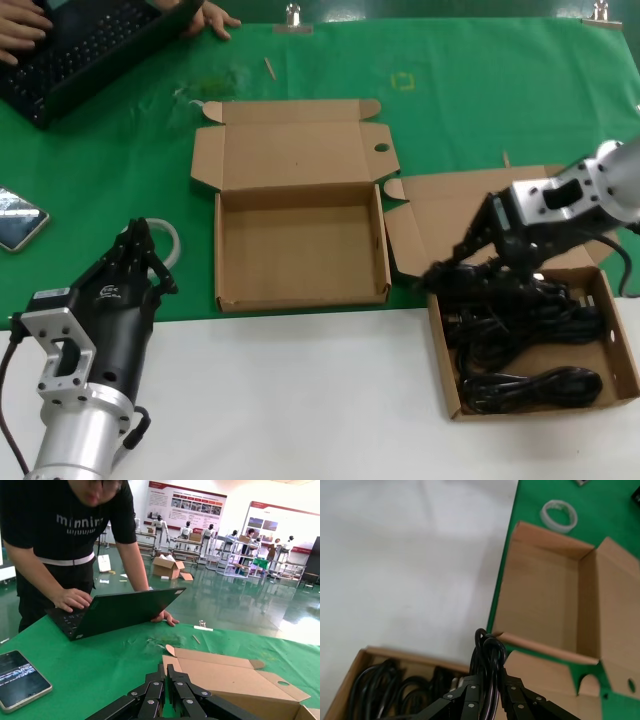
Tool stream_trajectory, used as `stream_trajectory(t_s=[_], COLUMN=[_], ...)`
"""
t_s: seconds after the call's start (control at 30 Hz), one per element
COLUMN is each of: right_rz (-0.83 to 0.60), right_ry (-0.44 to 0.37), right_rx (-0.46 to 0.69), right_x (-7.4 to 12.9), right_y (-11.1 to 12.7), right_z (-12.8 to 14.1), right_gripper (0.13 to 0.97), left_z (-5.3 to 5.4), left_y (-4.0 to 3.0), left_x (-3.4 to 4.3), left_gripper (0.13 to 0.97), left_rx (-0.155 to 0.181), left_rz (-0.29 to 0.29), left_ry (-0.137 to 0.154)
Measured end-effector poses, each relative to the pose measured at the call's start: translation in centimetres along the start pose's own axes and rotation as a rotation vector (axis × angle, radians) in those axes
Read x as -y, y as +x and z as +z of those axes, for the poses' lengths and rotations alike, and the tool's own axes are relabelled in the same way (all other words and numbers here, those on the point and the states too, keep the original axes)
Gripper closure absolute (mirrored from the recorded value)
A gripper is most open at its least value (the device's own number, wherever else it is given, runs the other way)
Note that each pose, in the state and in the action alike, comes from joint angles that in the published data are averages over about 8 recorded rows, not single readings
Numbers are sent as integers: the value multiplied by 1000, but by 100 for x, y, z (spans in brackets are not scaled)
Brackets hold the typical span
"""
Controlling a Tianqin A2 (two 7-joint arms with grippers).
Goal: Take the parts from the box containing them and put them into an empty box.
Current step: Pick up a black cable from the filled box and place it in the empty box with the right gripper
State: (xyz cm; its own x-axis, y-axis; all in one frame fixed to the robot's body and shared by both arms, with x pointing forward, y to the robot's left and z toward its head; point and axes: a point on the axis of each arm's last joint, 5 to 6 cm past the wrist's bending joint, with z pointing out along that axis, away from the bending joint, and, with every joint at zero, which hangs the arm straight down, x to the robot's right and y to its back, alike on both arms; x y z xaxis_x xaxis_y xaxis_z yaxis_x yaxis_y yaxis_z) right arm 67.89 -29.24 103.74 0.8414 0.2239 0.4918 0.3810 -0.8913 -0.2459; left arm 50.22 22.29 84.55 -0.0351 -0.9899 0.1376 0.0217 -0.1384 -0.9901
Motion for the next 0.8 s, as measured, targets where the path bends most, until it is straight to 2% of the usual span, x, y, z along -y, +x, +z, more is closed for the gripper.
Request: stream_trajectory(t_s=[0.33,0.8], right_rz=[-45,-112], right_ry=[53,138], right_rx=[-81,-179], right_x=[399,1020], right_y=[166,313], right_z=[147,587], right_gripper=[906,906], left_z=[0,0], left_y=[0,0], left_x=[0,0], left_gripper=[941,941], left_rx=[0,0], left_rz=[0,0], left_ry=[0,0])
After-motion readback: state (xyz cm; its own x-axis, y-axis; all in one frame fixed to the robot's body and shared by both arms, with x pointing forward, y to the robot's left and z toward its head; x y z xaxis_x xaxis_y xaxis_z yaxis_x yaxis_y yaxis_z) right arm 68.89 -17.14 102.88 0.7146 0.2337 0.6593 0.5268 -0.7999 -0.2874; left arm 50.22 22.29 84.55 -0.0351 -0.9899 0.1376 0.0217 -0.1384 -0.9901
